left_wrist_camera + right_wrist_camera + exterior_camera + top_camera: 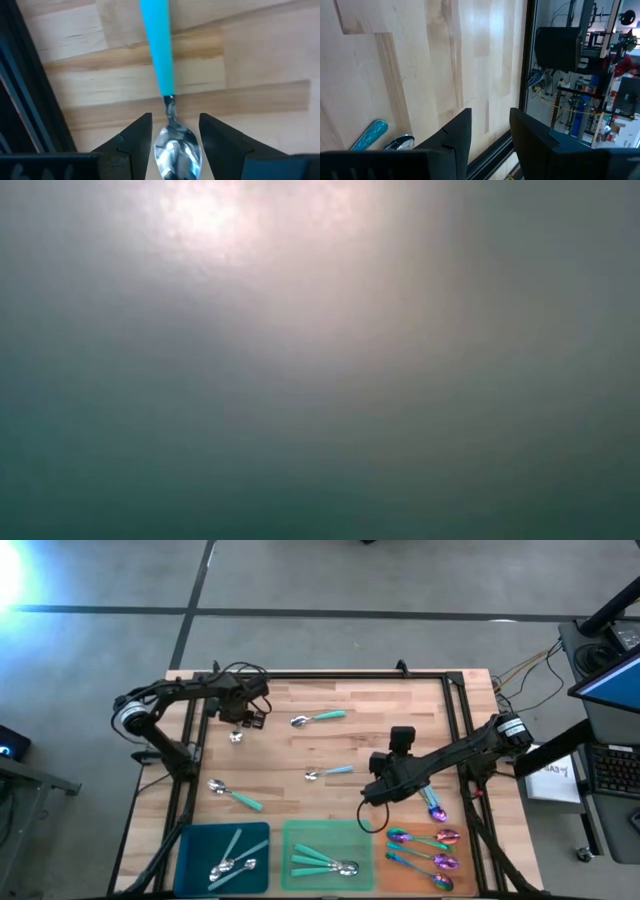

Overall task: Sort silverware by color (type)
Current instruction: Put the light green spoon into the light green bin

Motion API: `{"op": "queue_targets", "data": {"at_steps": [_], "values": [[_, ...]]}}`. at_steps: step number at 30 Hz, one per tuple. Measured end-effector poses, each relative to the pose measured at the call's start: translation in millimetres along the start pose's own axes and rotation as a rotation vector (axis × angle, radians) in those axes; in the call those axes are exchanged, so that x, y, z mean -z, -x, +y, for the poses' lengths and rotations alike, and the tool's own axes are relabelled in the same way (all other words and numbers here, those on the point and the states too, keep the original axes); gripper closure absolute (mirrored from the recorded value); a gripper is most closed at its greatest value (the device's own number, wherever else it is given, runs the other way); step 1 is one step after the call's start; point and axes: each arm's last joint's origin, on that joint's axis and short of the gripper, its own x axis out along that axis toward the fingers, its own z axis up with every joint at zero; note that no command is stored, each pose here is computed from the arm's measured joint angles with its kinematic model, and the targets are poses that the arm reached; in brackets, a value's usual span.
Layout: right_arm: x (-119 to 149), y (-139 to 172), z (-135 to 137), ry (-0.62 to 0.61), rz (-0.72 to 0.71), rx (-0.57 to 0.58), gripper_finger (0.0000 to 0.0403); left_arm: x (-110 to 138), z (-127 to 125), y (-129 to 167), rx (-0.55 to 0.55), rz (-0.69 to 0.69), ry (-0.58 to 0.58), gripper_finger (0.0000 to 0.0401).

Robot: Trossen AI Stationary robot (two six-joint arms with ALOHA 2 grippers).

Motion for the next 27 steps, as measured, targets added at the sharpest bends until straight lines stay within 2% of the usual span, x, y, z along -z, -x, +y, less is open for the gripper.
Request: {"op": "queue_targets", "data": {"at_steps": [11, 15, 19, 25, 27], "values": [[0, 0, -1, 0.0, 0.0, 0.0, 0.0282, -3, 7, -25, 0.025, 0.119, 0.03, 0.0252], [0, 0, -1, 0.002, 0.0, 0.0, 0.0285, -3, 6, -30, 0.022, 0.139, -0.031, 0.0259], [0, 0, -1, 0.001, 0.0, 0.0, 0.0288, -4, 5, -31, 0.052, 0.154, -0.051, 0.0294], [0, 0, -1, -0.007, -0.001, 0.0, 0.0289, -4, 3, -33, 0.112, 0.186, -0.063, 0.0379], [0, 0, -1, -0.012, -0.001, 0.0, 0.0289, -4, 3, -33, 0.109, 0.182, -0.068, 0.0392]]}}
